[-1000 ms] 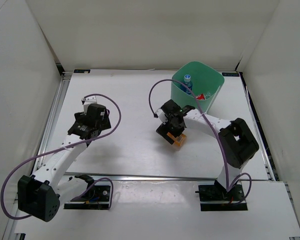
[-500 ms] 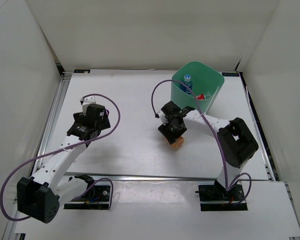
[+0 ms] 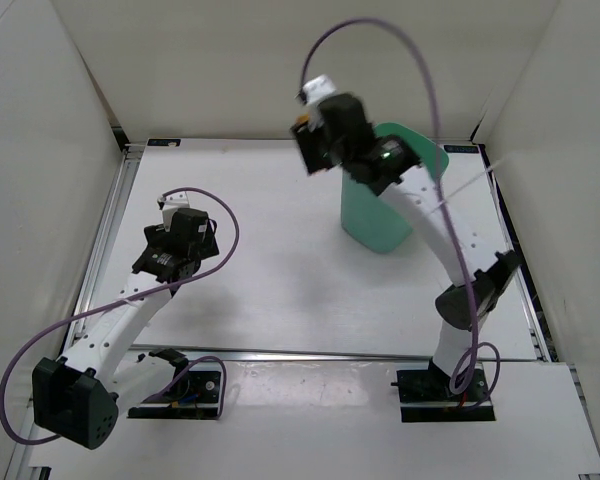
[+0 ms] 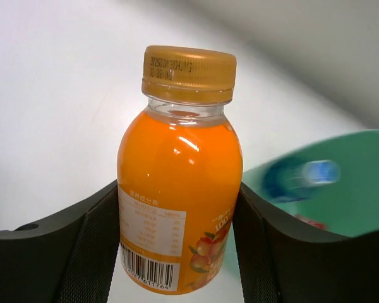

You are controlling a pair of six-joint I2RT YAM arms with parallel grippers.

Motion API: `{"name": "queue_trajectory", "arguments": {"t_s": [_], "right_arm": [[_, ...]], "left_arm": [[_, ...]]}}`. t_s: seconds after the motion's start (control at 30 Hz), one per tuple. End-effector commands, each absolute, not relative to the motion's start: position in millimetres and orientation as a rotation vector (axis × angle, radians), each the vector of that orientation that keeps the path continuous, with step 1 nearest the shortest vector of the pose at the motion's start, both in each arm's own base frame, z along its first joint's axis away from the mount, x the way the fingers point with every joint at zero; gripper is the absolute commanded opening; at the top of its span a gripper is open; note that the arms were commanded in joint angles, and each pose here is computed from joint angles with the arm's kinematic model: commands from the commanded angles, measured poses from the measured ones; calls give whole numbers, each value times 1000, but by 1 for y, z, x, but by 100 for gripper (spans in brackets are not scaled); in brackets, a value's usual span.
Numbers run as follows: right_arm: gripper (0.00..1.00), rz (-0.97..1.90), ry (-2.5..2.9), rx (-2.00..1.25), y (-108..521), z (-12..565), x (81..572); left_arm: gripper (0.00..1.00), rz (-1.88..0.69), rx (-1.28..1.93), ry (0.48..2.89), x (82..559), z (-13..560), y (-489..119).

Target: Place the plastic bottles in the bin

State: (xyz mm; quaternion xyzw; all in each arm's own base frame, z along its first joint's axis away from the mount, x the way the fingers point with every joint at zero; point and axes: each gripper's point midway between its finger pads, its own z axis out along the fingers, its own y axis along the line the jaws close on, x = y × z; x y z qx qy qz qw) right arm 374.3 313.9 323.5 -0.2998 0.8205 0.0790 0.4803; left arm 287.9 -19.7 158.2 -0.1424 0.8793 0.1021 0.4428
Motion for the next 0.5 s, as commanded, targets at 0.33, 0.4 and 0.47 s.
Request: {"name": "queue_trajectory", "arguments": {"t_s": [0.33,0.4,0.47], "right_arm": [[32,-95,1980,-99,135,379,448],[40,-95,1996,-58,126,374,446],[40,-102,2007,-15,119,369,445]], "left_arm": [[100,272,-373,2164,289,162,-15],[100,272,-373,2165,289,162,-15],[100,266,-375,2157,291,166,-16]]}}
